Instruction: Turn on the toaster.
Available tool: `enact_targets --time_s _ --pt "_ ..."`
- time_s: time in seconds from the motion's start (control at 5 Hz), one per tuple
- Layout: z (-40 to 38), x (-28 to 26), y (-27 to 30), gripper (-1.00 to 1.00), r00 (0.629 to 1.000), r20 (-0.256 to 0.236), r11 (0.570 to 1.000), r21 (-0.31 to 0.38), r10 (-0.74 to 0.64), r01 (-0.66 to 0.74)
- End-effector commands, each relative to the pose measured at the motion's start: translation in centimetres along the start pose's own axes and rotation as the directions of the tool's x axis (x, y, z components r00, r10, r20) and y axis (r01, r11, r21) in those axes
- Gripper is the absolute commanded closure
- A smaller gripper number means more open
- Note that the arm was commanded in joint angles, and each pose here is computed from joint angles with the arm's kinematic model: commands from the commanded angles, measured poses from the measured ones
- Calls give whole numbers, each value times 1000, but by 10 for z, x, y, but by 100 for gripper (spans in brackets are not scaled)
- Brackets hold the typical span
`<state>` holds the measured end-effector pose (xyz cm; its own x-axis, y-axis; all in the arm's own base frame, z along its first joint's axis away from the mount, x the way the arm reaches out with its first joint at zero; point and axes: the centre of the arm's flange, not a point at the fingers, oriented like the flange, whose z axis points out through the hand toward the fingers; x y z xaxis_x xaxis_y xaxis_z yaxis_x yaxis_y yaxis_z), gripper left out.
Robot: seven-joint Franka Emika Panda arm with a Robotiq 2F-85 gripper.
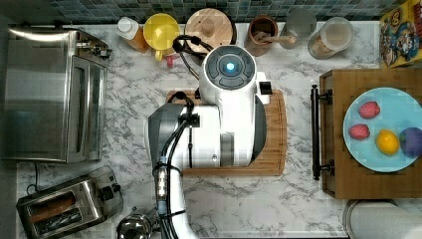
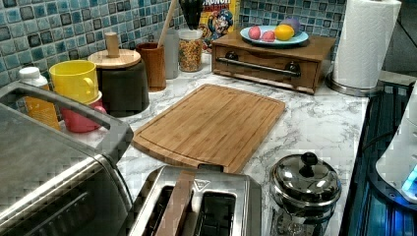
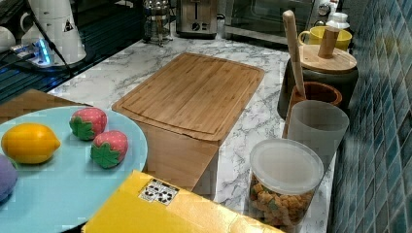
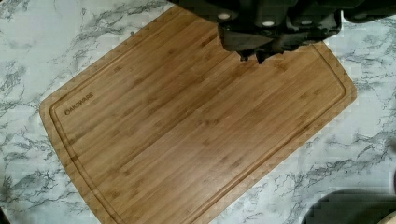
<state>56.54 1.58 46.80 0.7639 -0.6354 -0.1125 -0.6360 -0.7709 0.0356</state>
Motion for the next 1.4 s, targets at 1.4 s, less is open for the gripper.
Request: enact_targets --time_s 1.4 --pt "56 -193 -45 100 779 -53 765 157 -625 624"
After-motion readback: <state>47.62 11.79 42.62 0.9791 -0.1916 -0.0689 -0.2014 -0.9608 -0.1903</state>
